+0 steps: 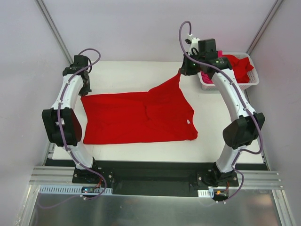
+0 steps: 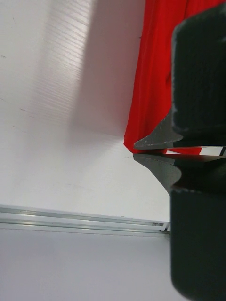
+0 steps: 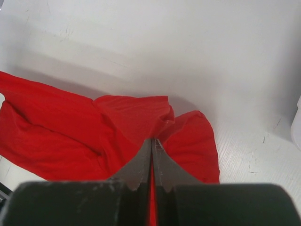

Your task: Fold and stack the t-shirts

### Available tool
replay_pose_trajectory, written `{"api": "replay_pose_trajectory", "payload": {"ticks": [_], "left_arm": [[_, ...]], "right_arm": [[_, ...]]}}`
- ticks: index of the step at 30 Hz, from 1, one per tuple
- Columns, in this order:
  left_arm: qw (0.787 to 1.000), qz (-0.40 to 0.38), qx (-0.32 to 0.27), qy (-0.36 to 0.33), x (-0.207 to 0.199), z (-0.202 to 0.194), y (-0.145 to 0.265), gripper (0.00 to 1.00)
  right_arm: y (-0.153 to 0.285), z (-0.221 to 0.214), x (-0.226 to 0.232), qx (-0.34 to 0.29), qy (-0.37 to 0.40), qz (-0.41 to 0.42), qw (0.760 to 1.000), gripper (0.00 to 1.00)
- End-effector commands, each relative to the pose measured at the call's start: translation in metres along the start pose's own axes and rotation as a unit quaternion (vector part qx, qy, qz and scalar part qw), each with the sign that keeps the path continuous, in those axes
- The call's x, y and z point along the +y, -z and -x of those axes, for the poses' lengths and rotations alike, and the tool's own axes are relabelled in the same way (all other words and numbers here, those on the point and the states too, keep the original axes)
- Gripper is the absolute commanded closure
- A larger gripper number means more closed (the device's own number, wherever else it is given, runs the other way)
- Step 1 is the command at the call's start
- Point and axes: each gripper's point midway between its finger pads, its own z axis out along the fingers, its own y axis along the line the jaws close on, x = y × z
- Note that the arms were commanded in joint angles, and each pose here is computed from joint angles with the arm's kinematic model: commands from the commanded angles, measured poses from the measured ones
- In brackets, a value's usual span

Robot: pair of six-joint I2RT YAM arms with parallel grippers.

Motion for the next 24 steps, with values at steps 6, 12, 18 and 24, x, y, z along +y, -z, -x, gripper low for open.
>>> {"api": "replay_pose_trajectory", "payload": {"ticks": [6, 12, 18, 24], "left_arm": [[1.000, 0.006, 0.013, -0.006, -0.008, 0.010, -0.017, 1.00], [1.000, 0.005, 0.021, -0.011, -0.013, 0.011, -0.024, 1.00], [1.000, 0.000, 0.019, -0.013, -0.017, 0.015, -0.025, 1.00], [1.000, -0.005, 0.022, -0.013, -0.019, 0.014, -0.027, 1.00]], "right_arm": [[0.035, 0.010, 0.002, -0.026, 0.023, -0.017, 0.999, 0.99], [0.037, -0.002, 0.004, -0.016, 0.014, -0.012, 1.000, 0.99], [0.041, -0.009, 0.003, -0.010, 0.015, -0.017, 1.000, 0.99], [0.044, -0.018, 0.002, -0.001, 0.018, -0.019, 1.000, 0.99]]}}
